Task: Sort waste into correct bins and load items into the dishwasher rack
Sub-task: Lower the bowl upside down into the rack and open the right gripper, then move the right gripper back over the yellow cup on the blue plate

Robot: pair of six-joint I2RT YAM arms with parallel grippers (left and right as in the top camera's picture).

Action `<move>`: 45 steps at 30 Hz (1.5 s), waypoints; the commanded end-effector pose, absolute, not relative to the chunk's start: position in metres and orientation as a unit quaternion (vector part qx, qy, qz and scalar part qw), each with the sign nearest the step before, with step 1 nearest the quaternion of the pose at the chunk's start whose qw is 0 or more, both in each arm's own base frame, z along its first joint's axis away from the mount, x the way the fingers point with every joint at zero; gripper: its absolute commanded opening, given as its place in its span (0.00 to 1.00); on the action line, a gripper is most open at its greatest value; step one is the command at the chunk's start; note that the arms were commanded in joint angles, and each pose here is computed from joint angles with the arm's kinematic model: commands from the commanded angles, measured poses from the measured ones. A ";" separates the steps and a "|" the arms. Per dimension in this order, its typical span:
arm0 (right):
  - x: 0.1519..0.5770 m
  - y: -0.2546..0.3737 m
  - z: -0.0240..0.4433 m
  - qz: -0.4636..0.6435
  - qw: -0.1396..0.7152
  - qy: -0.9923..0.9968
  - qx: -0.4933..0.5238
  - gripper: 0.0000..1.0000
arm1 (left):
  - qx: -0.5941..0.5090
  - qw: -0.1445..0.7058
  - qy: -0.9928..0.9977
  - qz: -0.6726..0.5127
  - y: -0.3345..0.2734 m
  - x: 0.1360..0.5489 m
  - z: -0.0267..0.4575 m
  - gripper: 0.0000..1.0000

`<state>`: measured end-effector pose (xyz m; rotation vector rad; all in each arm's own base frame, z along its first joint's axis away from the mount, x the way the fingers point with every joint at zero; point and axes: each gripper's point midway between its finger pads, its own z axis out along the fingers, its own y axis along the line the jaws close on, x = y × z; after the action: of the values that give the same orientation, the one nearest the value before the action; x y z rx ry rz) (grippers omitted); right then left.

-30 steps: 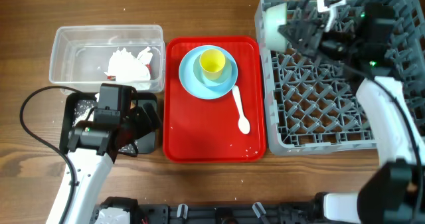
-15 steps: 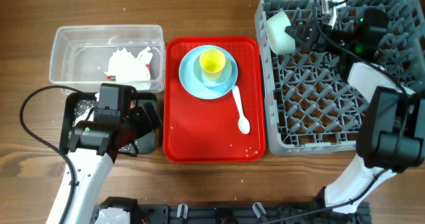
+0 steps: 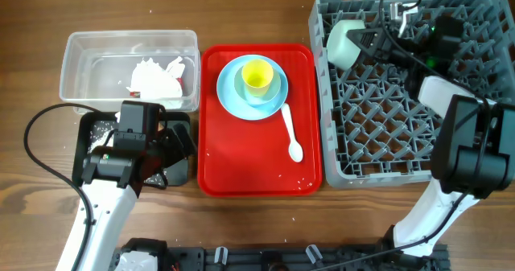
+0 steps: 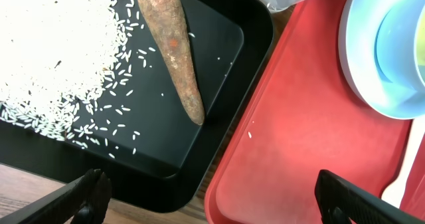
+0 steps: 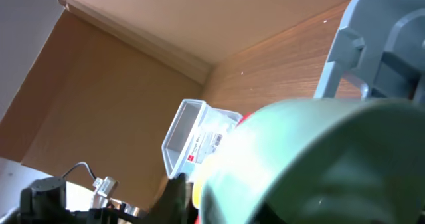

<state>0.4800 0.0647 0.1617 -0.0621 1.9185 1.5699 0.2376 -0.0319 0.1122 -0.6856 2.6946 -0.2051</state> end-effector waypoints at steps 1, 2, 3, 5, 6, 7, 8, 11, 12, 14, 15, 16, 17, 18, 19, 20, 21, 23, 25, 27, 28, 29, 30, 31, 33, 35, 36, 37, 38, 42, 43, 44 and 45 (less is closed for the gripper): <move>0.480 0.050 0.163 0.602 0.329 0.727 -0.029 0.38 | -0.244 0.179 0.951 -0.064 -0.028 0.239 0.112 1.00; 0.478 0.045 0.163 0.604 0.329 0.726 -0.029 0.42 | -0.244 0.179 0.951 -0.064 -0.028 0.239 0.112 1.00; 0.476 0.041 0.164 0.606 0.328 0.724 -0.029 0.46 | -0.245 0.179 0.951 -0.064 -0.028 0.239 0.112 1.00; 0.472 0.028 0.166 0.610 0.327 0.721 -0.028 0.53 | -0.245 0.179 0.951 -0.064 -0.028 0.239 0.112 1.00; 0.470 0.022 0.166 0.612 0.326 0.720 -0.025 0.57 | -0.245 0.179 0.951 -0.064 -0.028 0.239 0.112 1.00; 0.469 0.019 0.167 0.614 0.324 0.719 -0.022 0.62 | -0.244 0.179 0.951 -0.064 -0.028 0.239 0.112 1.00; 0.468 0.010 0.167 0.615 0.324 0.719 -0.013 0.64 | -0.244 0.179 0.951 -0.064 -0.028 0.239 0.112 1.00; 0.467 -0.008 0.168 0.616 0.324 0.718 0.010 0.74 | -0.245 0.179 0.951 -0.064 -0.028 0.239 0.112 1.00; 0.467 -0.013 0.168 0.617 0.322 0.717 0.020 0.83 | -0.245 0.179 0.951 -0.064 -0.028 0.239 0.112 1.00; 0.467 -0.020 0.168 0.618 0.320 0.717 0.033 0.92 | -0.245 0.179 0.951 -0.064 -0.028 0.239 0.112 1.00; 0.466 -0.025 0.168 0.619 0.320 0.717 0.040 0.95 | -0.245 0.179 0.951 -0.064 -0.028 0.239 0.112 1.00; 0.465 -0.028 0.168 0.620 0.318 0.716 0.044 0.98 | -0.245 0.180 0.951 -0.065 -0.028 0.239 0.112 1.00; 0.465 -0.030 0.168 0.622 0.315 0.715 0.051 1.00 | -0.245 0.181 0.950 -0.065 -0.028 0.239 0.112 1.00; 0.464 -0.031 0.168 0.623 0.313 0.715 0.053 0.99 | -0.245 0.182 0.950 -0.065 -0.028 0.240 0.112 1.00; 0.464 -0.031 0.168 0.625 0.311 0.714 0.053 0.99 | -0.244 0.183 0.950 -0.065 -0.028 0.240 0.112 1.00; 0.464 -0.032 0.168 0.627 0.307 0.714 0.058 1.00 | -0.244 0.183 0.950 -0.066 -0.028 0.241 0.112 1.00; 0.464 -0.031 0.169 0.629 0.303 0.714 0.062 0.99 | -0.244 0.184 0.950 -0.066 -0.028 0.241 0.113 1.00; 0.463 -0.031 0.175 0.629 0.304 0.713 0.062 1.00 | -0.244 0.184 0.950 -0.066 -0.028 0.241 0.113 1.00; 0.462 -0.031 0.186 0.626 0.311 0.713 0.060 0.99 | -0.244 0.184 0.950 -0.066 -0.028 0.241 0.113 1.00; 0.460 -0.030 0.204 0.625 0.315 0.712 0.059 1.00 | -0.244 0.184 0.950 -0.066 -0.028 0.241 0.113 1.00; 0.458 -0.029 0.216 0.623 0.322 0.711 0.057 1.00 | -0.244 0.184 0.950 -0.066 -0.028 0.241 0.113 1.00; 0.455 -0.027 0.229 0.620 0.330 0.711 0.050 0.99 | -0.244 0.183 0.950 -0.068 -0.029 0.241 0.113 1.00; 0.452 -0.025 0.242 0.616 0.338 0.710 0.044 1.00 | -0.244 0.182 0.950 -0.069 -0.029 0.241 0.113 1.00; 0.449 -0.023 0.254 0.613 0.345 0.710 0.040 0.99 | -0.243 0.182 0.950 -0.070 -0.030 0.241 0.113 1.00; 0.442 -0.016 0.272 0.609 0.351 0.711 0.038 0.99 | -0.243 0.182 0.950 -0.071 -0.030 0.241 0.113 1.00; 0.432 -0.002 0.294 0.597 0.366 0.713 0.021 1.00 | -0.243 0.181 0.950 -0.073 -0.030 0.241 0.113 1.00; 0.428 0.005 0.301 0.588 0.375 0.717 0.020 1.00 | -0.243 0.181 0.950 -0.073 -0.030 0.241 0.113 1.00; 0.424 0.014 0.308 0.569 0.388 0.725 0.022 0.99 | -0.243 0.181 0.950 -0.073 -0.030 0.241 0.113 1.00; 0.422 0.020 0.309 0.549 0.397 0.735 0.031 0.99 | -0.243 0.181 0.950 -0.073 -0.030 0.241 0.113 1.00; 0.401 0.040 0.285 0.350 0.430 0.829 0.069 1.00 | -0.243 0.182 0.950 -0.073 -0.030 0.241 0.113 1.00; 0.394 0.049 0.279 0.303 0.432 0.848 0.058 1.00 | -0.243 0.182 0.950 -0.073 -0.031 0.241 0.113 1.00; 0.386 0.061 0.274 0.265 0.429 0.863 0.040 1.00 | -0.243 0.182 0.950 -0.073 -0.031 0.241 0.113 1.00; 0.377 0.079 0.269 0.234 0.423 0.875 0.012 0.99 | -0.243 0.183 0.950 -0.073 -0.031 0.242 0.113 1.00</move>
<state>0.3778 0.0773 0.2820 0.2097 2.1480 1.1089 0.2402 -0.0324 0.1132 -0.6827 2.6842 -0.2113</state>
